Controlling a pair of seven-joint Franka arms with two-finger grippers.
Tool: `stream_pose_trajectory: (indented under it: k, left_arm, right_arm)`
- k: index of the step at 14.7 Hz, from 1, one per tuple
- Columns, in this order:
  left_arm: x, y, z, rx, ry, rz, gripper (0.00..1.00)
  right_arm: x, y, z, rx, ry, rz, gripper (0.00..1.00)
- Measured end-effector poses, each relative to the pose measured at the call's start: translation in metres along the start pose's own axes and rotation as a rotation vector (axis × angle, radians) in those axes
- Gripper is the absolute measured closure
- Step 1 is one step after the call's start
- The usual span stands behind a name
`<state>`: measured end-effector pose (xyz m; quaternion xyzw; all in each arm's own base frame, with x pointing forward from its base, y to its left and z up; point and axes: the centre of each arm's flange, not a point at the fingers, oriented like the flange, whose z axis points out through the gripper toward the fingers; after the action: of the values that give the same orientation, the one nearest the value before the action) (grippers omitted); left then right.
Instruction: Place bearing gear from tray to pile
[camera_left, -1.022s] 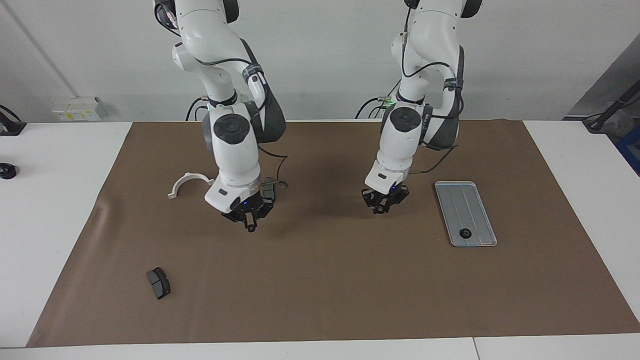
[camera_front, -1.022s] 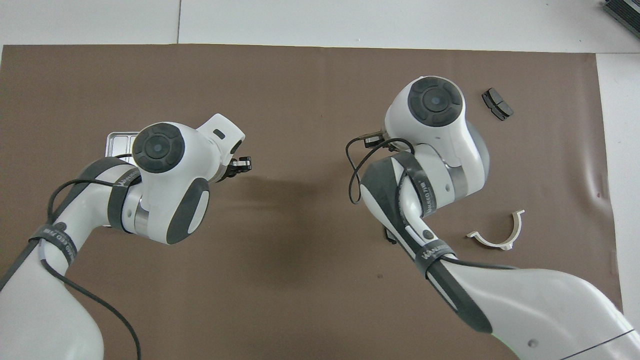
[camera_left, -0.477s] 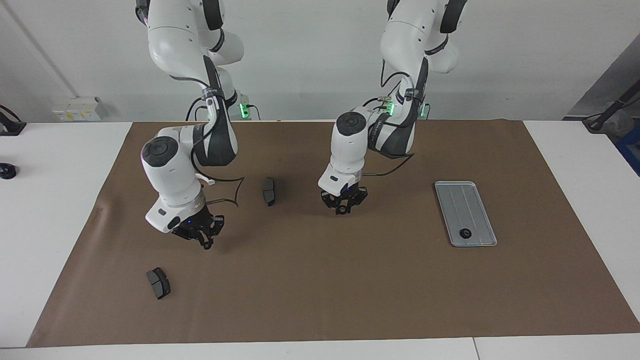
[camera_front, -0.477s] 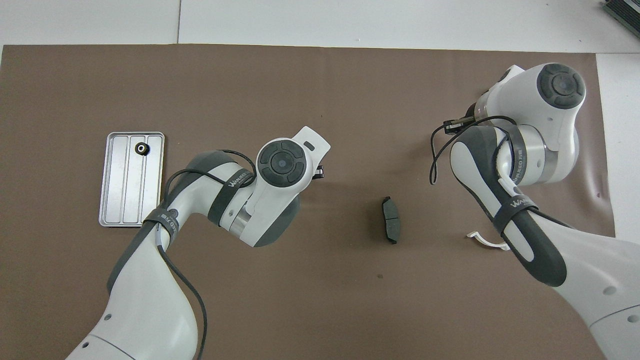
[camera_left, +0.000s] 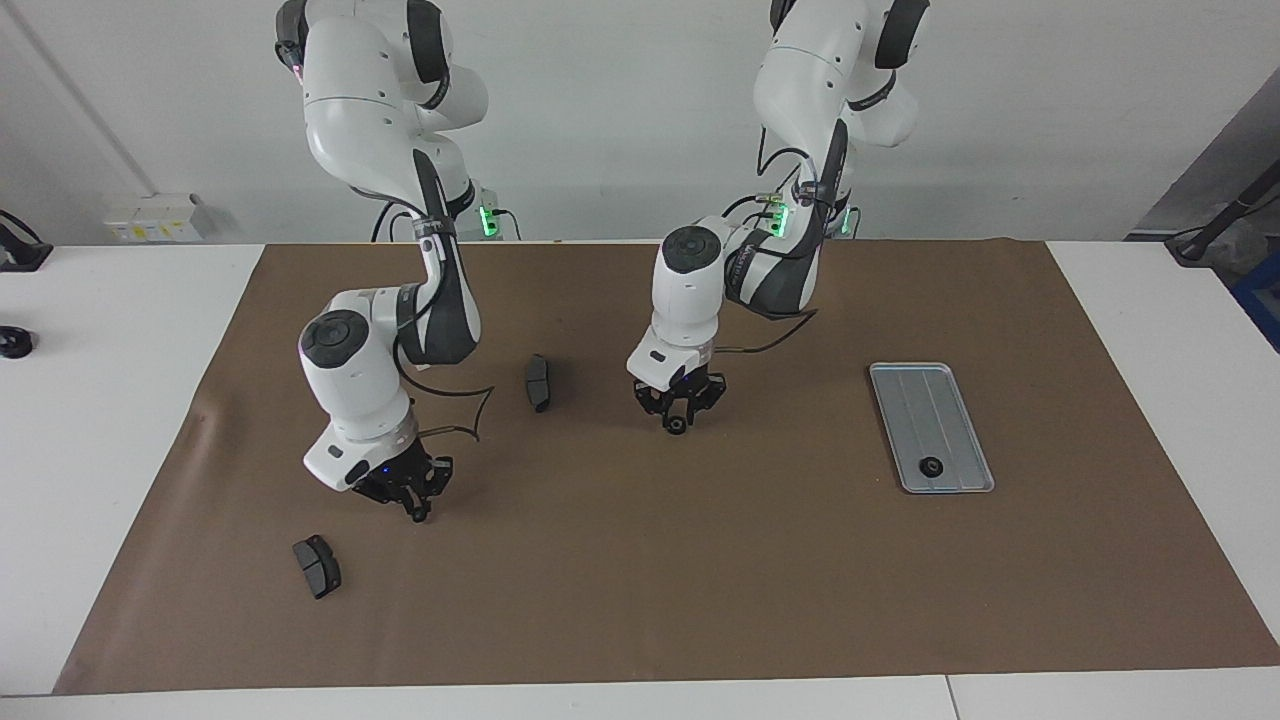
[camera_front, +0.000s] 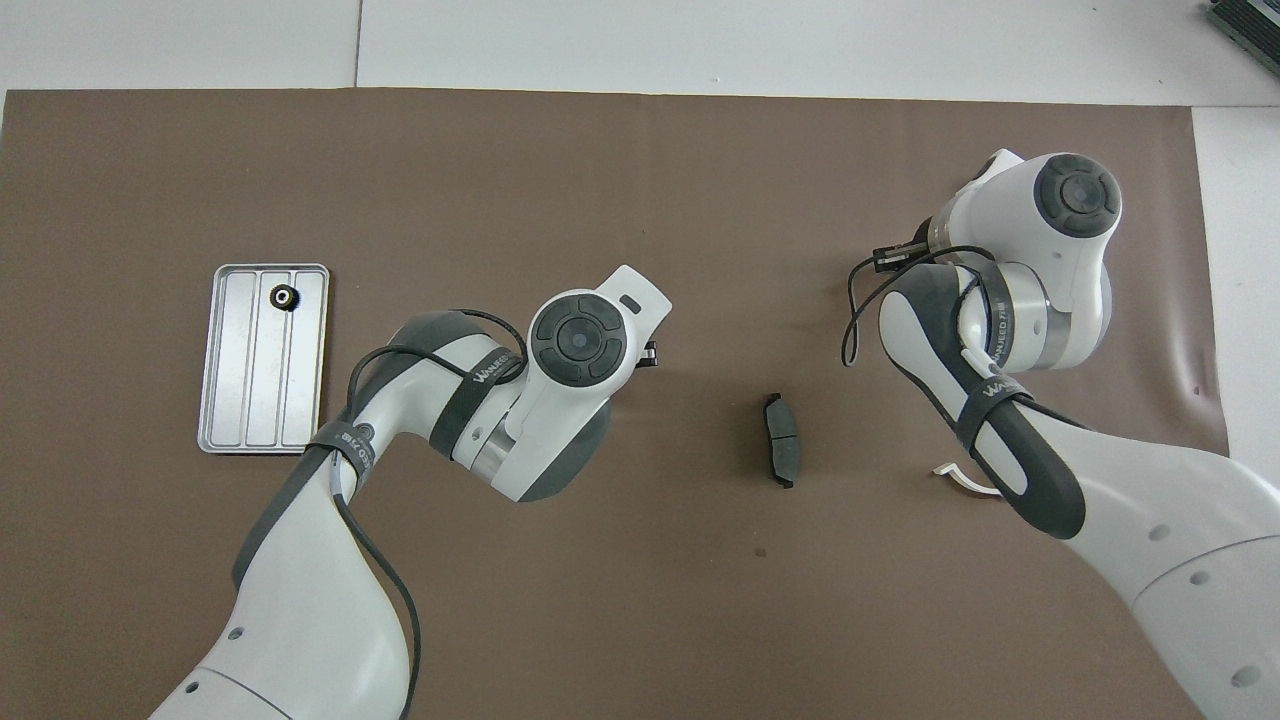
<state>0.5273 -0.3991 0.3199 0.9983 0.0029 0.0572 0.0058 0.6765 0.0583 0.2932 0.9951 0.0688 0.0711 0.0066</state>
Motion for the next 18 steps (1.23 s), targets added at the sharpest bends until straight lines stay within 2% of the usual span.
stream_pose_trajectory:
  k: [1, 2, 5, 8, 9, 12, 15, 18]
  left_arm:
    - [0.002, -0.002, 0.000, 0.001, 0.001, -0.004, 0.25]
    - [0.005, -0.006, -0.001, 0.003, 0.004, -0.012, 0.14]
    - [0.033, -0.046, -0.017, 0.005, 0.024, -0.056, 0.08]
    - [0.068, -0.127, -0.042, 0.011, 0.046, -0.057, 0.03]
    - [0.076, -0.155, -0.048, 0.014, 0.051, -0.050, 0.00]
    - [0.093, -0.218, -0.052, 0.029, 0.053, -0.032, 0.00]
    - [0.106, -0.274, -0.049, 0.044, 0.048, 0.006, 0.00]
    - [0.114, -0.325, -0.046, 0.033, 0.057, 0.038, 0.00]
  right_arm:
    - [-0.001, 0.000, 0.001, 0.000, 0.002, 0.001, 0.77]
    - [-0.001, 0.000, 0.001, 0.000, 0.004, 0.001, 0.69]
    - [0.004, -0.008, -0.016, 0.008, 0.021, 0.044, 0.37]
    - [0.007, -0.033, -0.067, 0.027, -0.017, 0.117, 0.05]
    - [0.008, -0.046, -0.086, 0.032, -0.028, 0.125, 0.00]
    - [0.011, -0.097, -0.121, 0.047, -0.025, 0.151, 0.00]
    - [0.001, -0.163, -0.123, 0.056, -0.037, 0.193, 0.00]
    - [-0.008, -0.206, -0.122, 0.061, -0.045, 0.197, 0.00]
